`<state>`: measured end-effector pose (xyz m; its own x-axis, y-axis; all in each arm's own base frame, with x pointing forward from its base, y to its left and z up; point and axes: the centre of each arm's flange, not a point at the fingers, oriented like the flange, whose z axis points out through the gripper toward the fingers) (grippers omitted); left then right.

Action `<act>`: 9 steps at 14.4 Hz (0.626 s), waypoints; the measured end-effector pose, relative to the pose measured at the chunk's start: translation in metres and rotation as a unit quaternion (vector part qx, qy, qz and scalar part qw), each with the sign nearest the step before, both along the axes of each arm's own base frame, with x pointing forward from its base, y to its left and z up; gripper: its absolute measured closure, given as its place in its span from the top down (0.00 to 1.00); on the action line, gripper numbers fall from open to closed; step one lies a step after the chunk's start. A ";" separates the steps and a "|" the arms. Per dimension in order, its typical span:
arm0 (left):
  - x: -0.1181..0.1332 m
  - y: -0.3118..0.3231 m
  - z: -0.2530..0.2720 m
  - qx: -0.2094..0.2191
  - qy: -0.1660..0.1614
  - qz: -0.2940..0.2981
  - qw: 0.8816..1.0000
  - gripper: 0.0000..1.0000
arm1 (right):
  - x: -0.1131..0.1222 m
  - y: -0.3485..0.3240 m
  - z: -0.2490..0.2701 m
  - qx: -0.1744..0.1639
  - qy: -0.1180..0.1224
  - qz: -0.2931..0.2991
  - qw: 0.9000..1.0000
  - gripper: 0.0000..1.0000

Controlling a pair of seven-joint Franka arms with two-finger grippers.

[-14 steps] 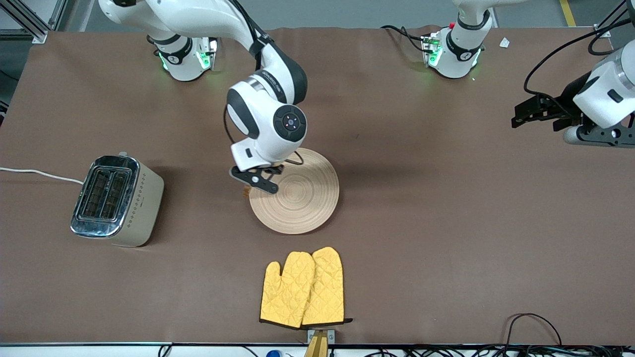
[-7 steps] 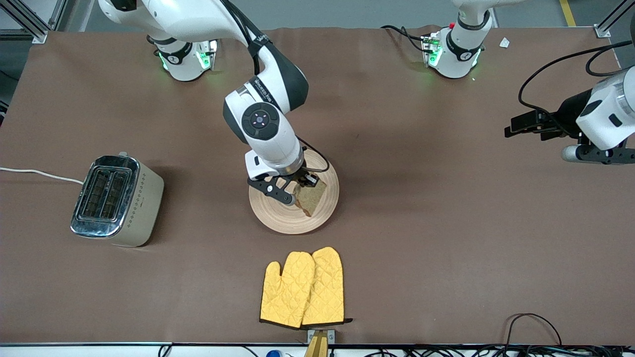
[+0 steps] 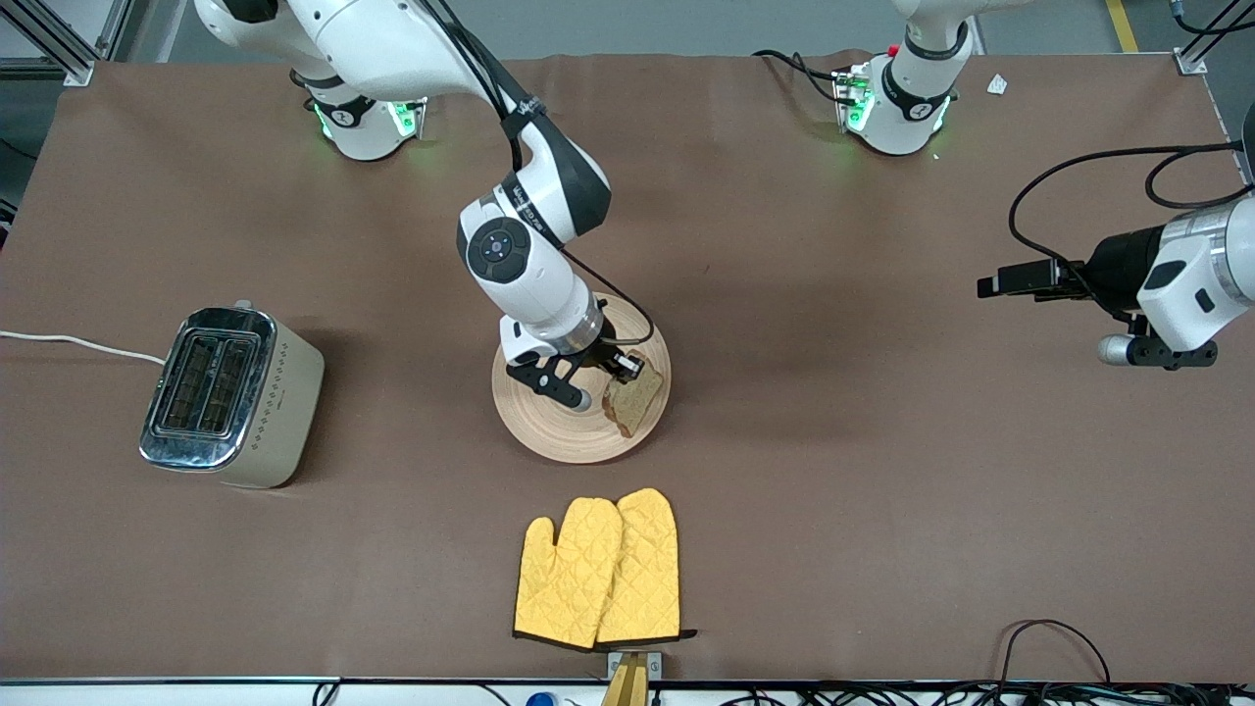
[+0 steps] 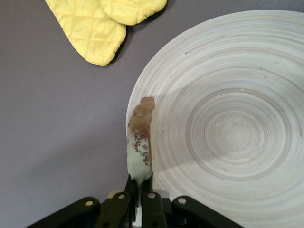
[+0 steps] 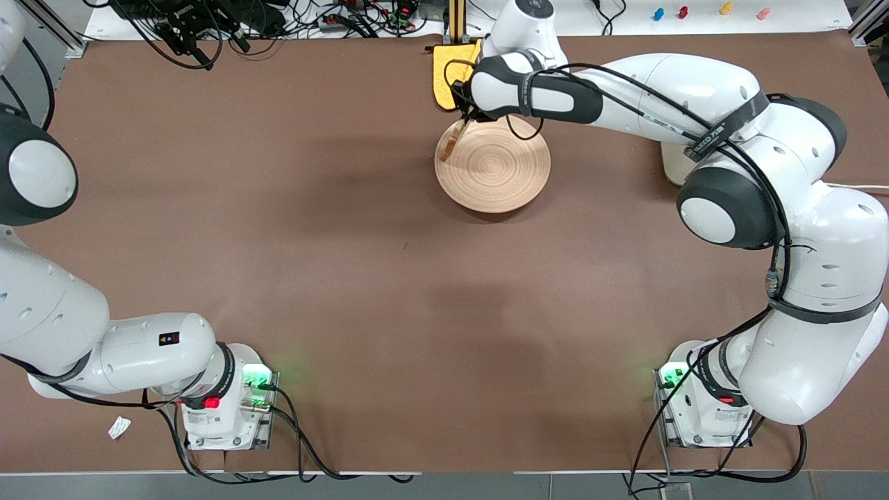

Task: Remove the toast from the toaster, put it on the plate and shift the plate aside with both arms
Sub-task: 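Carry the toast with the right gripper over the wooden plate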

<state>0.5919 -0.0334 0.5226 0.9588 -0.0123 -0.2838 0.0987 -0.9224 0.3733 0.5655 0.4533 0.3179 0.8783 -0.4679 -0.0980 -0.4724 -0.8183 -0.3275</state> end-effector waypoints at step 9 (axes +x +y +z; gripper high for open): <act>0.014 -0.004 -0.039 -0.060 0.037 0.016 0.997 1.00 | -0.006 -0.078 -0.019 0.014 0.010 0.085 0.996 0.07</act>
<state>0.6063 -0.0375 0.4840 0.9359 -0.0202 -0.3518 0.1586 -0.8674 0.4717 0.5594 0.3752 0.2987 0.9421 -0.3099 -0.1280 -0.3352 -0.8771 -0.3439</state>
